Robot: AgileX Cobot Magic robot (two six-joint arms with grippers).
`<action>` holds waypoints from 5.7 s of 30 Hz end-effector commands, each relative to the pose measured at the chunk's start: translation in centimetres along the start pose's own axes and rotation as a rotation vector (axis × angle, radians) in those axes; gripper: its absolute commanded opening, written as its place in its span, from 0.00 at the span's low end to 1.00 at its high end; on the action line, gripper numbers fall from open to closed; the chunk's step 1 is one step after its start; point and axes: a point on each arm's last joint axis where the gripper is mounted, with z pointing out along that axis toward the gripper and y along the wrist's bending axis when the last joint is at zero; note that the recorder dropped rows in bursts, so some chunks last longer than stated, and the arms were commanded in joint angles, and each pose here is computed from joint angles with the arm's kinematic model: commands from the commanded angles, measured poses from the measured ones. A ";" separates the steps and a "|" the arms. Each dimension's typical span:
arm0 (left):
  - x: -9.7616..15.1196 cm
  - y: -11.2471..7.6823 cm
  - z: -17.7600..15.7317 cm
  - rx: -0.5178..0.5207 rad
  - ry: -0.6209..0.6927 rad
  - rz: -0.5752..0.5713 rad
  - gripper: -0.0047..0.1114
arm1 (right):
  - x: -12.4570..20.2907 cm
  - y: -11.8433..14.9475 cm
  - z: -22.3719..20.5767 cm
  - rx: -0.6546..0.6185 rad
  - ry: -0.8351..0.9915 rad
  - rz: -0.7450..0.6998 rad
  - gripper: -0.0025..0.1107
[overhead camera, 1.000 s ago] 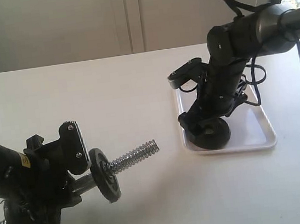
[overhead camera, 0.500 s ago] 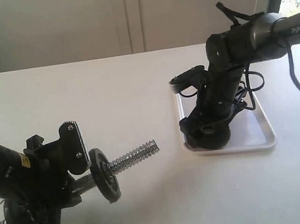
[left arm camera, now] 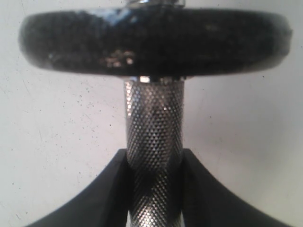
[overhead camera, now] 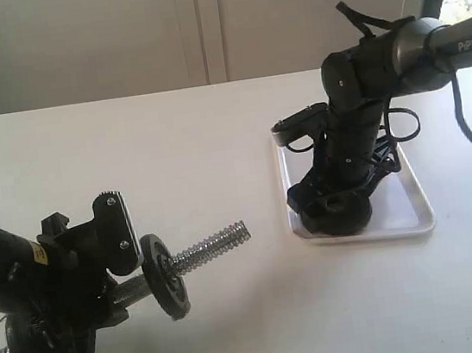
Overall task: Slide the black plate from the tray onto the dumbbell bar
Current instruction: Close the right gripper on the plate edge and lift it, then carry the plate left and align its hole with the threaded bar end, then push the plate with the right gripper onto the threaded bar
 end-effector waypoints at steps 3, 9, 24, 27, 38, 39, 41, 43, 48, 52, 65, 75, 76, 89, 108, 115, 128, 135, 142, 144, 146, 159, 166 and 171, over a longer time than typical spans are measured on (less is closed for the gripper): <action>-1.3 1.1 -1.5 -0.103 -0.109 -0.021 0.04 | -0.2 -0.2 -6.4 -0.002 -0.150 0.039 0.03; -1.4 1.1 -1.5 -0.105 -0.110 -0.021 0.04 | 0.5 1.2 -10.9 -0.144 -0.234 0.048 0.02; -1.4 1.1 -1.5 -0.108 -0.113 -0.021 0.04 | 1.3 5.2 -13.6 -0.588 -0.274 -0.197 0.02; -1.4 1.1 -1.5 -0.108 -0.113 -0.021 0.04 | 1.3 6.1 -14.4 -0.717 -0.317 -0.267 0.02; -1.4 1.1 -1.5 -0.108 -0.113 -0.021 0.04 | 0.5 5.1 -15.2 -0.898 -0.458 -0.232 0.02; -1.4 1.1 -1.5 -0.108 -0.113 -0.021 0.04 | 0.4 5.1 -14.9 -0.907 -0.456 -0.223 0.02; -1.4 1.1 -1.5 -0.108 -0.113 -0.021 0.04 | 0.1 5.3 -14.5 -0.936 -0.448 -0.186 0.02; -1.4 1.1 -1.5 -0.108 -0.113 -0.021 0.04 | -0.1 5.4 -14.5 -0.968 -0.446 -0.143 0.02; -1.4 1.1 -1.5 -0.108 -0.113 -0.021 0.04 | -0.2 5.4 -14.3 -0.980 -0.445 -0.130 0.02; -1.4 1.1 -1.5 -0.108 -0.113 -0.021 0.04 | -0.3 5.4 -14.2 -0.980 -0.451 -0.140 0.02; -1.4 1.1 -1.5 -0.108 -0.113 -0.021 0.04 | 1.8 1.5 -10.6 -0.944 -0.377 -0.007 0.02; -1.4 1.1 -1.5 -0.108 -0.113 -0.021 0.04 | 5.3 3.0 -8.1 -1.139 -0.470 0.173 0.02; -1.4 1.1 -1.5 -0.108 -0.113 -0.021 0.04 | 5.5 2.9 -7.9 -1.145 -0.481 0.185 0.02; -1.4 1.1 -1.5 -0.108 -0.113 -0.021 0.04 | 6.7 3.0 -4.8 -1.181 -0.383 0.320 0.02; -1.4 1.1 -1.5 -0.108 -0.113 -0.021 0.04 | 6.4 3.6 -2.9 -1.215 -0.337 0.388 0.02; -1.4 1.1 -1.5 -0.108 -0.113 -0.021 0.04 | 6.3 5.2 -3.0 -1.228 -0.305 0.344 0.02; -1.4 1.1 -1.5 -0.107 -0.113 -0.029 0.04 | 6.2 5.2 -3.1 -1.246 -0.282 0.406 0.02; -1.4 1.2 -1.5 -0.113 -0.121 -0.067 0.04 | 6.0 5.1 -3.7 -1.255 -0.310 0.417 0.02; -1.4 1.2 -1.5 -0.114 -0.123 -0.072 0.04 | 5.9 5.0 -5.0 -1.255 -0.350 0.396 0.02; -1.4 1.2 -1.5 -0.116 -0.124 -0.072 0.04 | 5.9 5.0 -5.0 -1.255 -0.350 0.396 0.02; -1.5 1.2 -1.5 -0.117 -0.125 -0.072 0.04 | 5.9 5.0 -5.0 -1.255 -0.350 0.396 0.02; -1.5 1.3 -1.5 -0.125 -0.131 -0.072 0.04 | 5.9 6.1 -5.0 -1.247 -0.372 0.306 0.02; -1.5 1.3 -1.5 -0.125 -0.131 -0.072 0.04 | 6.0 6.0 -5.0 -1.239 -0.387 0.281 0.02; -1.5 1.3 -1.5 -0.125 -0.131 -0.072 0.04 | 6.1 5.9 -4.9 -1.221 -0.394 0.242 0.02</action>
